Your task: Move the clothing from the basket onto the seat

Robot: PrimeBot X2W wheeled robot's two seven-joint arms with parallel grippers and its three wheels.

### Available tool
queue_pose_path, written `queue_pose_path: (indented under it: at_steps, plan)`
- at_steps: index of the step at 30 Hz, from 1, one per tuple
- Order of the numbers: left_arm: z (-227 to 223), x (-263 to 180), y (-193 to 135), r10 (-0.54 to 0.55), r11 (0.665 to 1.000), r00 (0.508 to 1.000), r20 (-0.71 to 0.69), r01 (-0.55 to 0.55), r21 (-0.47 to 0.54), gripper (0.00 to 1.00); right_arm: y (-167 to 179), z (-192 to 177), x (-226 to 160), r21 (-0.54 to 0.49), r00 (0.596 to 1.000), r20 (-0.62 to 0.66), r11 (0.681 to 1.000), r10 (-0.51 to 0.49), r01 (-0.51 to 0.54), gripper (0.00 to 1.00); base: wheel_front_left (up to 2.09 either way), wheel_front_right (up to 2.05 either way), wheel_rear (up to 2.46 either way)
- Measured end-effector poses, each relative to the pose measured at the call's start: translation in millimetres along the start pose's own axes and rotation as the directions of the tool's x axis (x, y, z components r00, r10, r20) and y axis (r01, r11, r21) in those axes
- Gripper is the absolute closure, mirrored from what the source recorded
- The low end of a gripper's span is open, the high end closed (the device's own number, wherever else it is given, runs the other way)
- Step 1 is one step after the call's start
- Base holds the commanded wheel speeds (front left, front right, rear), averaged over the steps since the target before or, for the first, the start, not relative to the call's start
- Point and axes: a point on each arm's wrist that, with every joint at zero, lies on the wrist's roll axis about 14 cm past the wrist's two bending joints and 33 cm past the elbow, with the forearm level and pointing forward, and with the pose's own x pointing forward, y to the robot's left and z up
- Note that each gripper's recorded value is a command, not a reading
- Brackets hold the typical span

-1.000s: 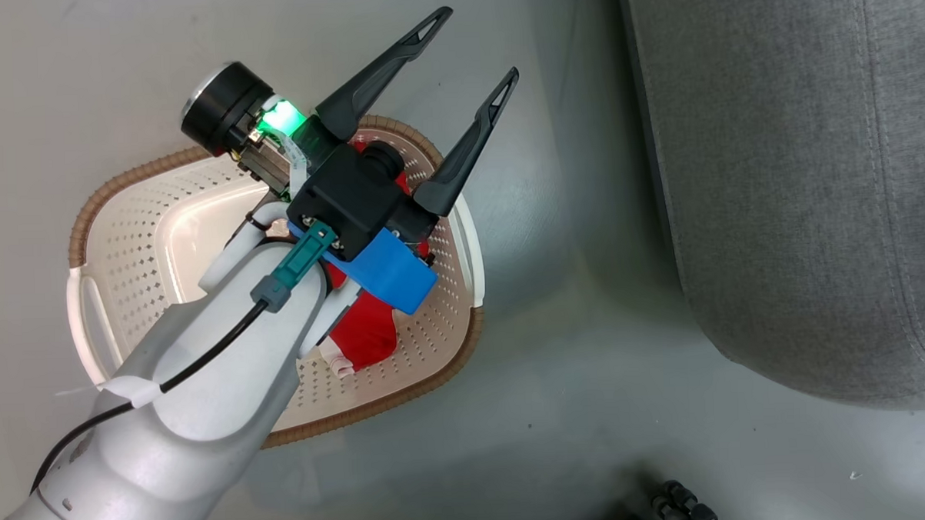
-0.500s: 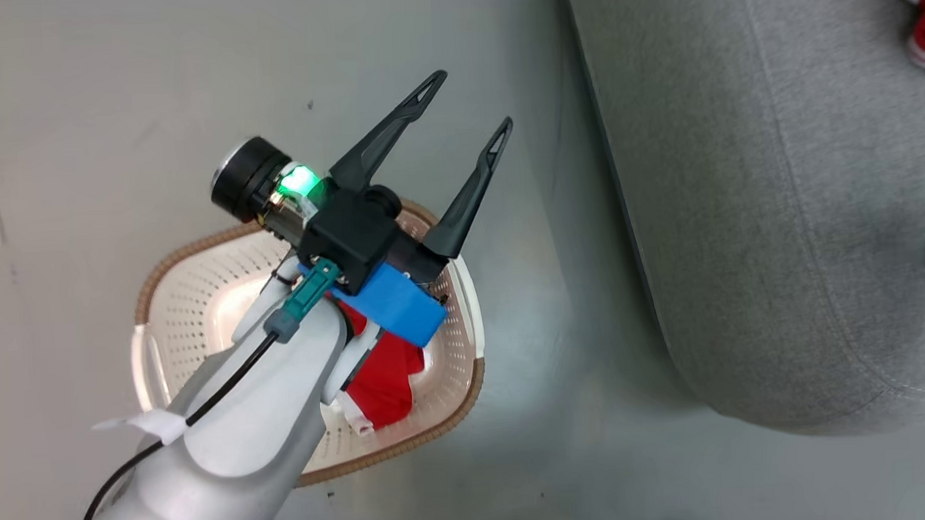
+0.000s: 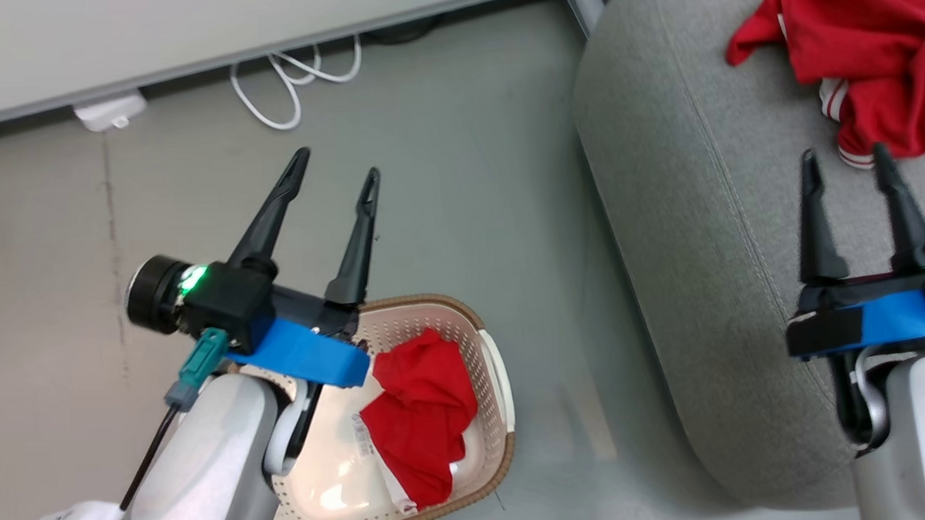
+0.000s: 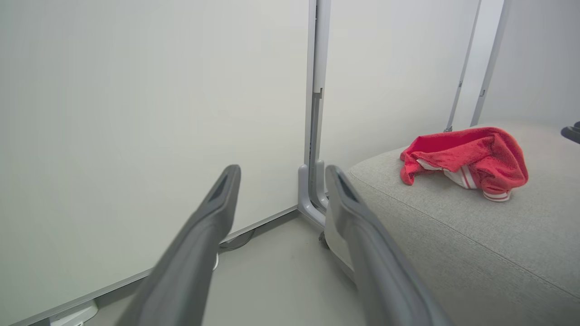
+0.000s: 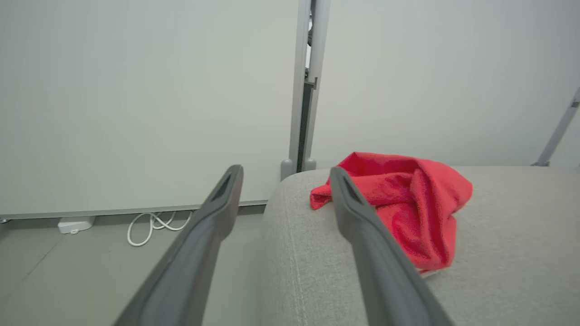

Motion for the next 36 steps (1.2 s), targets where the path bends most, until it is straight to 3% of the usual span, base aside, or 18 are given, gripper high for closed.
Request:
queue_pose_path:
  at_steps: [13, 26, 36]
  plan:
    - [27.5, -83.5, 50.5, 0.276, 0.961, 0.961, 0.02, -0.276, 0.025, 0.0, 81.7, 49.4, -23.6, 0.062, 0.972, 0.137, 0.978, 0.191, -0.201, 0.0, 0.0, 0.0, 0.0]
    - [36.9, -146.0, 60.6, 0.405, 0.913, 0.914, 0.036, -0.406, 0.027, 0.0, 92.8, 47.7, -58.3, 0.083, 0.968, 0.123, 0.97, 0.219, -0.23, 0.0, 0.0, 0.0, 0.0]
    - [34.1, -165.0, 59.1, 0.431, 0.901, 0.902, 0.029, -0.432, 0.024, 0.0, 98.5, 36.7, -76.0, 0.107, 0.967, 0.088, 0.963, 0.238, -0.247, 0.0, 0.0, 0.0, 0.0]
